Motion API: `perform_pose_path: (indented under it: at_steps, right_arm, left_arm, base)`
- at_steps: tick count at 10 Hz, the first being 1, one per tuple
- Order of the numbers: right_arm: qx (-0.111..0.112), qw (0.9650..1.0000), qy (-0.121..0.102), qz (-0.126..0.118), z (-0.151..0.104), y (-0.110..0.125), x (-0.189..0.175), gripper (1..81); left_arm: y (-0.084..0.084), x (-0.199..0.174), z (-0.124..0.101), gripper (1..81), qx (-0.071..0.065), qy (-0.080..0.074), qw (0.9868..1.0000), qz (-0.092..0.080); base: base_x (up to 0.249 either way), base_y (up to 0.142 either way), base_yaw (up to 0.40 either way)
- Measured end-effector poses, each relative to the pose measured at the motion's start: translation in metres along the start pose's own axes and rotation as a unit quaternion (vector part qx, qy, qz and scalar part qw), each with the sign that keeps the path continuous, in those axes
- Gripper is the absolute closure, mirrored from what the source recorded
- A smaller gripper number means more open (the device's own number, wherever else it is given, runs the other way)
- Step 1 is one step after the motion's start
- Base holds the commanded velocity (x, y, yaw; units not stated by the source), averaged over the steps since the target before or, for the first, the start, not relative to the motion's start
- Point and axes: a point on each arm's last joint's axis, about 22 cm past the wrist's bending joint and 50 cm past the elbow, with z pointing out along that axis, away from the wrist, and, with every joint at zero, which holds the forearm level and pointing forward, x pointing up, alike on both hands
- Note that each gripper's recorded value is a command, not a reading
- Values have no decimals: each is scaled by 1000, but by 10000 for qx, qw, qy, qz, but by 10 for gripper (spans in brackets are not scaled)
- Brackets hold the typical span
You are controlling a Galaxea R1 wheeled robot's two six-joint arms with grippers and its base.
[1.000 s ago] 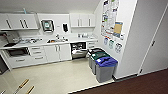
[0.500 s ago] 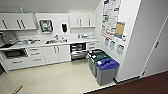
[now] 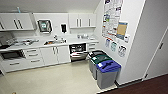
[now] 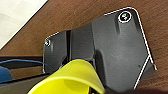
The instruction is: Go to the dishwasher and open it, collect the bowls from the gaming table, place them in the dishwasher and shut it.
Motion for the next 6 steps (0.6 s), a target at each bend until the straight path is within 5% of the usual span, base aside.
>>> perform_pose_path:
  at_steps: [3,6]
  right_arm:
    - [2,10000,1,0,0,0,0,811]
    - [-12,10000,2,-5,-1,2,1,811]
  left_arm:
    - [0,1,0,811,-8,16,10000,-3]
    - [1,1,0,811,-11,18,10000,-3]
  base:
    - [180,0,0]
    - [171,76,0]
